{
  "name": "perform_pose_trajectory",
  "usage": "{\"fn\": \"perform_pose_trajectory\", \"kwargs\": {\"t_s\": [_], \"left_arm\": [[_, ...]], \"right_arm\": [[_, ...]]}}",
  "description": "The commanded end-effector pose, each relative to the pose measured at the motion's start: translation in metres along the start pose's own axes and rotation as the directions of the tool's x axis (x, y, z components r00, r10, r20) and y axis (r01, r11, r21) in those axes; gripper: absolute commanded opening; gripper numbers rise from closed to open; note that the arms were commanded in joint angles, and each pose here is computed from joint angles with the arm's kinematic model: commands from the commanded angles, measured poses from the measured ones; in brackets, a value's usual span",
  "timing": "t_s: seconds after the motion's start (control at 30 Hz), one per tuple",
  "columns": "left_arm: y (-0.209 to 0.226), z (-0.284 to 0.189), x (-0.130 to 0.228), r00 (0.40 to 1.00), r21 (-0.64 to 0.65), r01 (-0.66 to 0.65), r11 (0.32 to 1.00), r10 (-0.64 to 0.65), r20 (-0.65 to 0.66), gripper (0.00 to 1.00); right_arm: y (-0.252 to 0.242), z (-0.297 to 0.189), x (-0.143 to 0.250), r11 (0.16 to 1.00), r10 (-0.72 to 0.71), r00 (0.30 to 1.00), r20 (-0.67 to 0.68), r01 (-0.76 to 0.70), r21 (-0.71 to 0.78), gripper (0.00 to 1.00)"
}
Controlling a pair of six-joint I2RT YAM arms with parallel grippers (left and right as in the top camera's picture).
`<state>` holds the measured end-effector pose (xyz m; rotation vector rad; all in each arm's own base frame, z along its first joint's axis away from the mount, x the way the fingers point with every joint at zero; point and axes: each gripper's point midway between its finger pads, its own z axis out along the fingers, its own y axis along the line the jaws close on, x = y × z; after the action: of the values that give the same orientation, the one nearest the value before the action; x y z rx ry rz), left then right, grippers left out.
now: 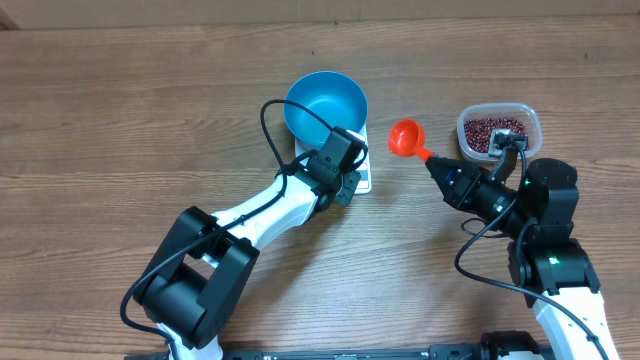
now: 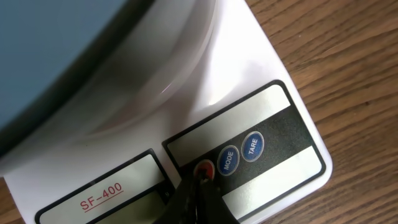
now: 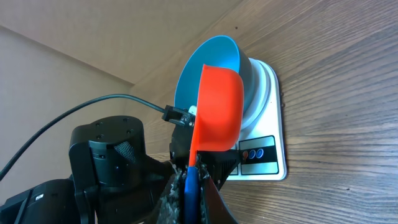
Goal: Scoop item into bowl and weigh 150g on scale
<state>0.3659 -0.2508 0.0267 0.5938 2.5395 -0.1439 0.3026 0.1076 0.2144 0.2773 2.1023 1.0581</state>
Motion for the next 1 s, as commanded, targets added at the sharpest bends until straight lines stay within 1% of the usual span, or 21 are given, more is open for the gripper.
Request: {"fn": "perform_pose_trajectory", "kwargs": {"t_s": [0.0, 0.97], "left_arm": [[-0.0035, 0.0034, 0.0051, 1.000, 0.007, 0.000, 1.000, 0.000, -0.014, 0.04], [-0.0037, 0.0035, 0.0032, 1.000, 0.008, 0.001, 1.000, -0.001, -0.006, 0.04]], "right_arm": [[0.0059, -0.0038, -0.0067, 1.000, -0.016, 1.000, 0.024, 0.016, -0.007, 0.04], [0.0057, -0.0037, -0.0066, 1.000, -0.015, 1.000, 0.023, 0.016, -0.007, 0.04]]}}
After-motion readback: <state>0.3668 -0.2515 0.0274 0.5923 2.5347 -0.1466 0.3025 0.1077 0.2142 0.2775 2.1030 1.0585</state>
